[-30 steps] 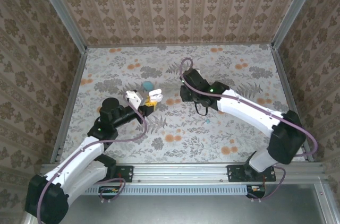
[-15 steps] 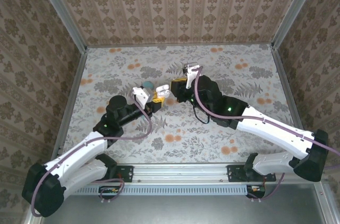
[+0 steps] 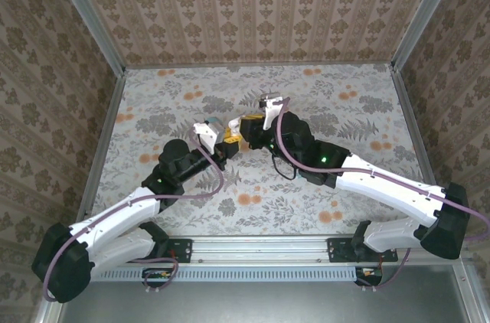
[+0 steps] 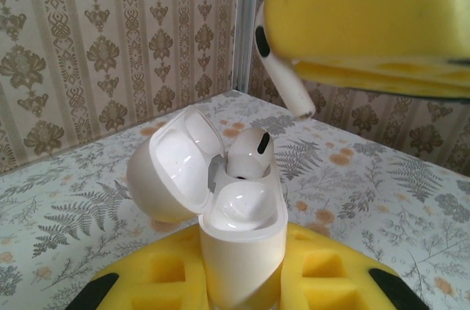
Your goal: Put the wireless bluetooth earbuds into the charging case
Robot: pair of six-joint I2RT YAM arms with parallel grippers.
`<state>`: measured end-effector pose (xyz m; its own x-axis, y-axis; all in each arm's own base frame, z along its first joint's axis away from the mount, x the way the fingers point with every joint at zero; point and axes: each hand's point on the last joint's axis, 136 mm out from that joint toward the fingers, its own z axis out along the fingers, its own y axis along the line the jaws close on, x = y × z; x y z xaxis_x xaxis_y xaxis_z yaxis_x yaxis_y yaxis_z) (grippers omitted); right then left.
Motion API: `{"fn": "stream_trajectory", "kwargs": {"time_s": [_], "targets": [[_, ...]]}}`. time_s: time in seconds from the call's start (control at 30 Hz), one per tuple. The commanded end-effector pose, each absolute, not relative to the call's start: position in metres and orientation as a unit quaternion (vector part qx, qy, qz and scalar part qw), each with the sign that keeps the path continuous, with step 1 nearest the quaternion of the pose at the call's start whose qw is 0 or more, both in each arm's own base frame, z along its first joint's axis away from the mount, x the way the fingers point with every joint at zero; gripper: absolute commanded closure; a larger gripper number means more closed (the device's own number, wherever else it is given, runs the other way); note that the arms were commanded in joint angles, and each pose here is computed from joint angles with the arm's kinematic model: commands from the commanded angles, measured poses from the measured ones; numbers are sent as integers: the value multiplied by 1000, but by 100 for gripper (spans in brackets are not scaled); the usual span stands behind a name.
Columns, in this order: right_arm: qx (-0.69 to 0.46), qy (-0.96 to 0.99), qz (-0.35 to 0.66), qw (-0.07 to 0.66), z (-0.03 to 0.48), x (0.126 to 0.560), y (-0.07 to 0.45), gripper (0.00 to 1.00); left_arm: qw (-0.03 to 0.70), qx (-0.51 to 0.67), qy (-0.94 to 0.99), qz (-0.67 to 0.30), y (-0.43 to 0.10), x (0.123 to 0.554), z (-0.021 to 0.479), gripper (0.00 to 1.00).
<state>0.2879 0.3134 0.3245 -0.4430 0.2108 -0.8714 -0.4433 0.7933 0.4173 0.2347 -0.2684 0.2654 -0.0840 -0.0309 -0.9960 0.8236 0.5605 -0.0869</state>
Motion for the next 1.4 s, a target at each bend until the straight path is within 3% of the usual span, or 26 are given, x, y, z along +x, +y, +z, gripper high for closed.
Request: {"fn": "stream_trajectory", "kwargs": {"time_s": [0.0, 0.8, 1.37], "targets": [[-63, 785, 336, 517, 324, 286, 320, 79, 632, 281, 619, -372, -269, 237, 297, 100], [-57, 803, 345, 482, 295, 287, 332, 79, 631, 281, 607, -392, -275, 234, 305, 100], [-100, 760, 409, 495, 294, 270, 342, 79, 646, 258, 604, -389, -271, 240, 315, 100]]}}
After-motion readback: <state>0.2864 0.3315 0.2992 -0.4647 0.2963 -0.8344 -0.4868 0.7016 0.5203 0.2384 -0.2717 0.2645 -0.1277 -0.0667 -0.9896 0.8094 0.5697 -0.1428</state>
